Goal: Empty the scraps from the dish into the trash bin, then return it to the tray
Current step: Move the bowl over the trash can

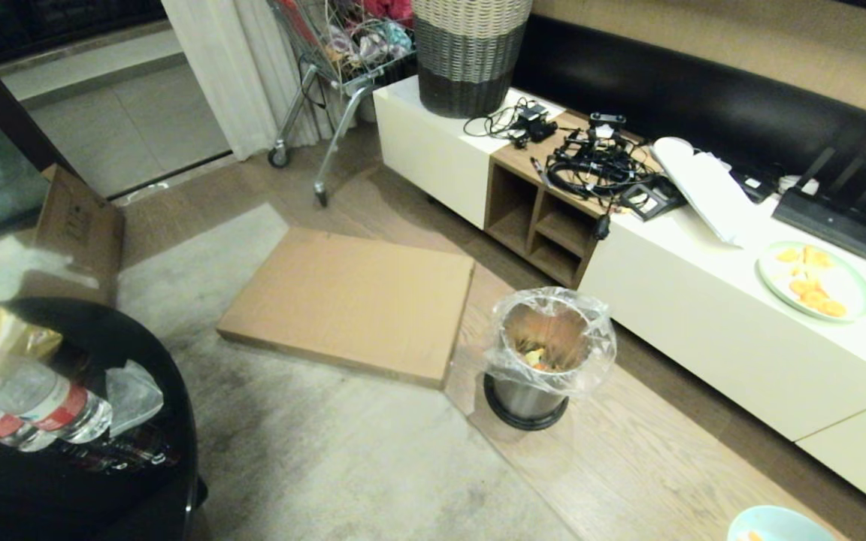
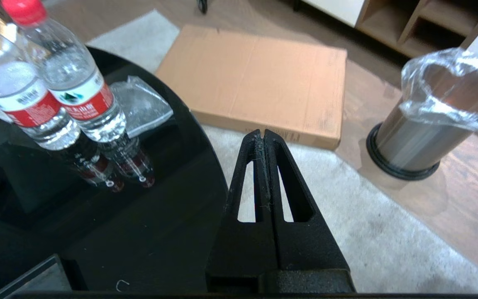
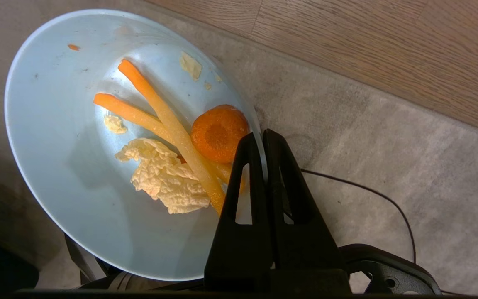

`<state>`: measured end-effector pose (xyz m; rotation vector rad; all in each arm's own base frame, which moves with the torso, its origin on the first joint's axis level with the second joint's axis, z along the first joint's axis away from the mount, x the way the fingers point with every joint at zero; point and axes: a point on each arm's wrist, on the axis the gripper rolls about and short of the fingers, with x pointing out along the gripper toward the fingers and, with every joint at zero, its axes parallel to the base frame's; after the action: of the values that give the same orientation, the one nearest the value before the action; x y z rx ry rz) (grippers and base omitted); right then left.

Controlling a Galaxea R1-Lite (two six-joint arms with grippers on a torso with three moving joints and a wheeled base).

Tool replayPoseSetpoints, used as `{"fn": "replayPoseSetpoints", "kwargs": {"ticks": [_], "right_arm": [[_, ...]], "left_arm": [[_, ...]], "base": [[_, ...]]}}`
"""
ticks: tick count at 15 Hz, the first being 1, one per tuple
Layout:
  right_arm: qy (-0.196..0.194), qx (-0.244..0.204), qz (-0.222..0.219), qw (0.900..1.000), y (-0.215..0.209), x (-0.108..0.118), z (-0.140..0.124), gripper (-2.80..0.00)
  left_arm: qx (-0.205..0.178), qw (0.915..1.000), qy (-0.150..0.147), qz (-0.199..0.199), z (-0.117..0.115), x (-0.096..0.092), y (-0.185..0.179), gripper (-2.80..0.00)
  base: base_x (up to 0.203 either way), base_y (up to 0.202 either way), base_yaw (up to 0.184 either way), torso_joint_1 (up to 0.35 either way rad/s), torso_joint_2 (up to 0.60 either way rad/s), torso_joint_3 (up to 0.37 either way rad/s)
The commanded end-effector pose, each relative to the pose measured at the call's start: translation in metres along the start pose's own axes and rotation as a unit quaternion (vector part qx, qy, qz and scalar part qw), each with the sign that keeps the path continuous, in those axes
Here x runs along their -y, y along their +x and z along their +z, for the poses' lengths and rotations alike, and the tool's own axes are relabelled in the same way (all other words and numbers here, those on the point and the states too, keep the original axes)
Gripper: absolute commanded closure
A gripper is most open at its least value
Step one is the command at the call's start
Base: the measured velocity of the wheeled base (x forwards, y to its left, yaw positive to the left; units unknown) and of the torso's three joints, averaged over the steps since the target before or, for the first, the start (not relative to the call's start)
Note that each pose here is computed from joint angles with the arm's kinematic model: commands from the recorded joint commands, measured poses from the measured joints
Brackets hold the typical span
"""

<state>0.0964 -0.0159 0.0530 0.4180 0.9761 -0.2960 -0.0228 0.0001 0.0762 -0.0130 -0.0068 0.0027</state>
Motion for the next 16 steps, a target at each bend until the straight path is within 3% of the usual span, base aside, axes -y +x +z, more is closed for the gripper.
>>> {"fn": "replayPoseSetpoints", "kwargs": {"ticks": [1,16], "right_arm": [[0.000,0.002,0.001,1.000,-0.0003,-0.0001,0.0002,0.00],[-0.001,0.002,0.001,1.000,-0.0005,-0.0001,0.0000,0.00]], "left_arm": [[0.000,1.0000,0.000,0.000,0.0000,0.0000,0.0000,0.00],[0.000,1.0000,0.000,0.000,0.0000,0.0000,0.0000,0.00]], "base": [[0.000,0.000,0.000,0.001,0.00,-0.197],[0.000,0.000,0.000,0.002,0.00,-0.175]]}}
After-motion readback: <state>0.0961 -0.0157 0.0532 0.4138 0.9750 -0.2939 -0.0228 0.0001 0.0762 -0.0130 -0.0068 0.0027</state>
